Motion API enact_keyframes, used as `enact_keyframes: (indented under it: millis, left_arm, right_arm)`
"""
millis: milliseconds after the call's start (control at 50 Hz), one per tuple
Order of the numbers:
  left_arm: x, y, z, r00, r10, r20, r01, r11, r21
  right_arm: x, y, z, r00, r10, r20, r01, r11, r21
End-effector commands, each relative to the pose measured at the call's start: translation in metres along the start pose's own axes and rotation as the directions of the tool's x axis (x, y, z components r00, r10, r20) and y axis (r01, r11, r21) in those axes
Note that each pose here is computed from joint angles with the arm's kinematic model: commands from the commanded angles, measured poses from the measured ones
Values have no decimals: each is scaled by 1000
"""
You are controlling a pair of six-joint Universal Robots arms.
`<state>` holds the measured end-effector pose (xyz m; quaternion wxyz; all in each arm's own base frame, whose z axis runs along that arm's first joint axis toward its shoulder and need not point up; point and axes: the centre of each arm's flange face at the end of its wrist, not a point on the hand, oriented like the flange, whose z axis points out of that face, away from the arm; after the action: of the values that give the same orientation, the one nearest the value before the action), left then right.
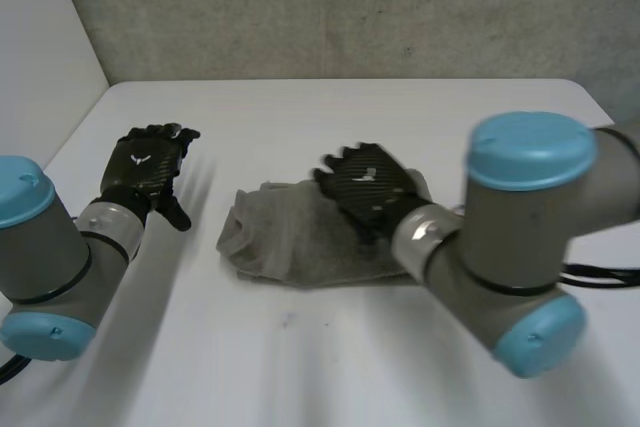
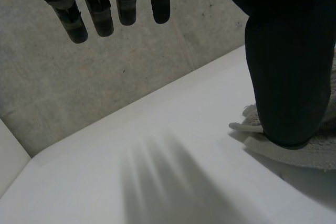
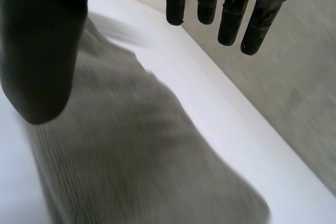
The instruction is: Fold the towel.
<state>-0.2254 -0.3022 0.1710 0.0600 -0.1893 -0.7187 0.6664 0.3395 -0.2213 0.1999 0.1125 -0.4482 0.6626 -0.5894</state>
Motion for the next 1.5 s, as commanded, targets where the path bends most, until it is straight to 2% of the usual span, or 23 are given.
enact_keyframes:
  millis: [20, 140, 260, 320, 360, 420, 460, 480, 520, 580, 620, 660, 740, 780, 800, 840, 900, 920, 1000, 1100, 1260, 1380, 1500]
  left_arm:
    - [2, 0, 0, 1000, 2, -3, -2, 1000, 14]
    - [8, 0, -2, 1000, 3, -19, -3, 1000, 15]
    - [11, -2, -3, 1000, 4, -29, -4, 1000, 18]
    - [12, -2, -4, 1000, 5, -30, -4, 1000, 19]
    - [12, -4, -5, 1000, 5, -29, -5, 1000, 24]
    - [11, -8, -6, 1000, 6, -27, -5, 999, 35]
    - [10, -18, -6, 1000, 5, -22, -4, 998, 65]
    - [10, -18, -6, 1000, 5, -22, -4, 998, 65]
    - [7, -28, -5, 1000, 3, -14, -1, 995, 96]
    - [6, -33, -4, 1000, -1, -11, 2, 994, 113]
    - [3, -45, -2, 1000, -30, -5, 30, 989, 146]
    - [2, -51, -2, 999, -53, -5, 53, 985, 162]
    - [0, -60, -1, 994, -108, -10, 108, 976, 187]
    - [-2, -69, 2, 987, -161, -22, 162, 964, 212]
    - [-2, -69, 2, 987, -161, -22, 162, 964, 212]
    - [-1, -76, 3, 978, -207, -39, 210, 953, 219]
    - [-1, -76, 4, 972, -230, -43, 234, 951, 203]
    - [0, -76, 5, 966, -253, -49, 257, 948, 187]
    - [14, -68, 11, 937, -339, -86, 347, 931, 114]
    - [40, -45, 11, 914, -387, -122, 389, 921, -13]
    - [79, 10, 6, 911, -384, -148, 351, 913, -208]
    - [86, 41, 6, 918, -377, -126, 331, 900, -284]
    - [85, 45, 7, 937, -332, -111, 290, 913, -287]
  right_arm:
    - [35, 71, -4, 995, 50, -83, -65, 977, -201]
    - [48, 109, 1, 994, -22, -109, -9, 959, -283]
    - [54, 110, 6, 990, -82, -119, 46, 959, -280]
    - [64, 90, 10, 980, -105, -170, 65, 972, -225]
    - [78, 57, 15, 964, -131, -230, 101, 985, -139]
    - [70, 37, 19, 963, -149, -224, 134, 988, -83]
    - [31, -4, 29, 968, -195, -157, 203, 978, 37]
    - [31, -4, 29, 968, -195, -156, 203, 978, 37]
    - [-15, -20, 38, 970, -241, -32, 243, 967, 83]
    - [-37, -23, 39, 962, -272, 38, 268, 959, 92]
    - [-81, -20, 41, 921, -340, 190, 324, 939, 112]
    - [-97, -15, 42, 899, -359, 251, 340, 933, 118]
    - [-105, -9, 47, 889, -356, 288, 341, 934, 101]
    - [-97, -11, 51, 924, -308, 225, 304, 951, 55]
    - [-97, -11, 51, 925, -308, 224, 303, 951, 55]
    - [-77, -25, 48, 975, -190, 112, 189, 982, 22]
    - [-66, -38, 41, 991, -109, 80, 106, 994, 37]
    - [-57, -47, 33, 997, -28, 73, 24, 999, 48]
    - [-17, -60, 14, 978, 199, 65, -204, 975, 86]
    - [9, -58, 14, 940, 335, 61, -340, 935, 106]
    - [3, -11, 43, 921, 385, 53, -384, 923, -36]
    - [-14, 33, 65, 916, 396, 58, -383, 910, -160]
    - [-16, 40, 72, 928, 367, 61, -353, 920, -169]
